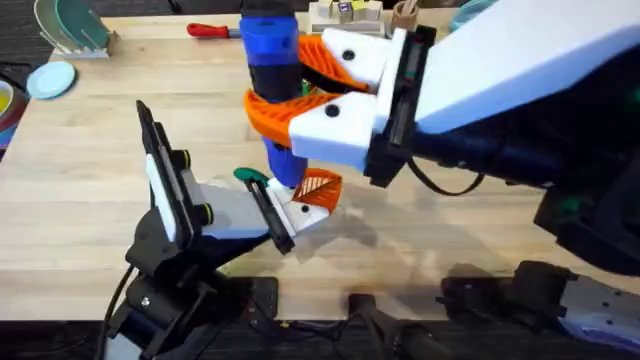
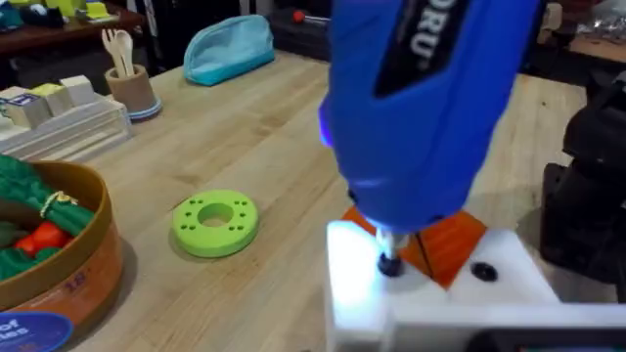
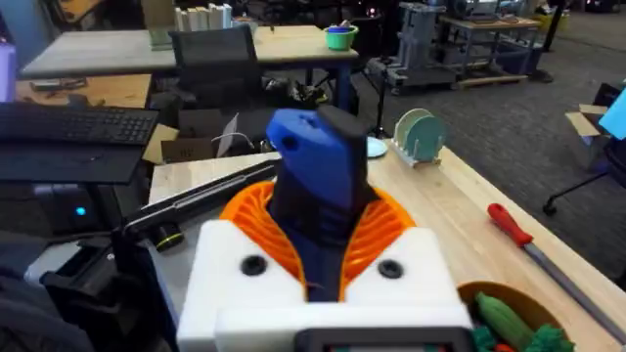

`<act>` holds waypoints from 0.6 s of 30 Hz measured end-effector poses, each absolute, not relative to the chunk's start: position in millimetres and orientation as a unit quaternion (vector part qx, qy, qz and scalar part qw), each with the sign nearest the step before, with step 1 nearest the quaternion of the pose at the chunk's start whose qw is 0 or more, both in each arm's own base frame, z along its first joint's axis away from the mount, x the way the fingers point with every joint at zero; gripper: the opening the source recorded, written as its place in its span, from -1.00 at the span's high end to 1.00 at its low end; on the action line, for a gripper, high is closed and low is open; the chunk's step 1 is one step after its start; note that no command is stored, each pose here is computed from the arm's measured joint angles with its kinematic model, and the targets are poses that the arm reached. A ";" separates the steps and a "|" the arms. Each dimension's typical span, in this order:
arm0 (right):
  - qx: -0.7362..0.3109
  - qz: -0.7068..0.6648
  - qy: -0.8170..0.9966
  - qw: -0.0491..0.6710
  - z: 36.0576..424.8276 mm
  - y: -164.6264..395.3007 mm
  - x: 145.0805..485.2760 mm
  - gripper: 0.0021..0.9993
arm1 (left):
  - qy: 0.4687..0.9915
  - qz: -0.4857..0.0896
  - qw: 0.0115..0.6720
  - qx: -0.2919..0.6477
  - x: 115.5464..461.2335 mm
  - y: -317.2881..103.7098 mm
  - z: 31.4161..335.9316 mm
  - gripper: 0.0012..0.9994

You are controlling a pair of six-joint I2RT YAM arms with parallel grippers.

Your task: Pick up the gripper from the table and insert it into the empty holder that is missing its gripper. Then pick up a screw, insert it into the mounting hole, and use the screwdriver to tighten it. Finally, clean up the table by picking up the vegetable and placing it into the bucket.

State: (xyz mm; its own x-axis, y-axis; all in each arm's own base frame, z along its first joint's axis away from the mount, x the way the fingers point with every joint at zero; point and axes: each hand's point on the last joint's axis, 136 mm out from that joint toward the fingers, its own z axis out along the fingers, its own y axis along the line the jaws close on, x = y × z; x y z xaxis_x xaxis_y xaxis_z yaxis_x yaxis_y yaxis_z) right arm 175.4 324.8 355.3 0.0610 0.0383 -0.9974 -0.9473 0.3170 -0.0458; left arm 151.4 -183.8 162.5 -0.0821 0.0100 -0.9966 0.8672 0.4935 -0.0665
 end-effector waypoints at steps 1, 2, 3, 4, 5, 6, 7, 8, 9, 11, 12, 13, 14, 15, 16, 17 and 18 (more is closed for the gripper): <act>-0.415 0.411 0.548 0.599 355.3 324.7 175.4 0.75 | 0.637 -0.367 0.584 0.344 151.4 -183.8 162.5 0.98; -0.415 0.411 0.548 0.599 355.0 324.8 175.5 0.75 | 0.637 -0.367 0.584 0.344 151.4 -183.8 162.5 0.98; -0.415 0.411 0.548 0.599 355.4 324.7 175.5 0.75 | 0.637 -0.367 0.584 0.344 151.4 -183.8 162.5 0.98; -0.415 0.411 0.548 0.599 355.2 324.7 175.5 0.75 | 0.637 -0.367 0.584 0.344 151.4 -183.8 162.5 0.98; -0.415 0.411 0.548 0.599 355.2 324.7 175.5 0.75 | 0.637 -0.367 0.584 0.344 151.4 -183.8 162.5 0.98; -0.415 0.411 0.548 0.599 355.1 324.7 175.5 0.75 | 0.637 -0.367 0.584 0.344 151.4 -183.8 162.5 0.98; -0.415 0.411 0.548 0.599 355.1 324.7 175.5 0.75 | 0.637 -0.367 0.584 0.344 151.4 -183.8 162.5 0.98; -0.415 0.411 0.548 0.599 355.3 324.7 175.4 0.75 | 0.637 -0.367 0.584 0.344 151.4 -183.8 162.5 0.98; -0.415 0.411 0.548 0.599 355.2 324.7 175.4 0.75 | 0.637 -0.367 0.584 0.344 151.4 -183.8 162.5 0.98; -0.414 0.412 0.547 0.600 355.9 324.7 175.4 0.75 | 0.637 -0.367 0.584 0.344 151.4 -183.8 162.5 0.98; -0.414 0.412 0.547 0.600 356.1 324.7 175.4 0.75 | 0.637 -0.367 0.584 0.344 151.4 -183.8 162.5 0.98; -0.414 0.412 0.546 0.601 356.8 324.7 175.4 0.75 | 0.637 -0.367 0.584 0.344 151.4 -183.8 162.5 0.98; -0.413 0.413 0.544 0.602 357.9 324.6 175.3 0.75 | 0.637 -0.367 0.584 0.344 151.4 -183.8 162.6 0.98; -0.413 0.413 0.543 0.603 358.7 324.6 175.2 0.75 | 0.637 -0.366 0.585 0.344 151.7 -183.6 162.7 0.98; -0.413 0.414 0.541 0.605 359.5 324.5 175.1 0.75 | 0.637 -0.366 0.585 0.343 151.8 -183.6 162.8 0.98; -0.412 0.415 0.538 0.608 360.4 324.5 174.5 0.75 | 0.637 -0.366 0.585 0.344 151.8 -183.5 163.1 0.98; -0.411 0.416 0.534 0.611 361.6 324.1 173.8 0.75 | 0.636 -0.366 0.586 0.344 151.8 -183.5 163.3 0.98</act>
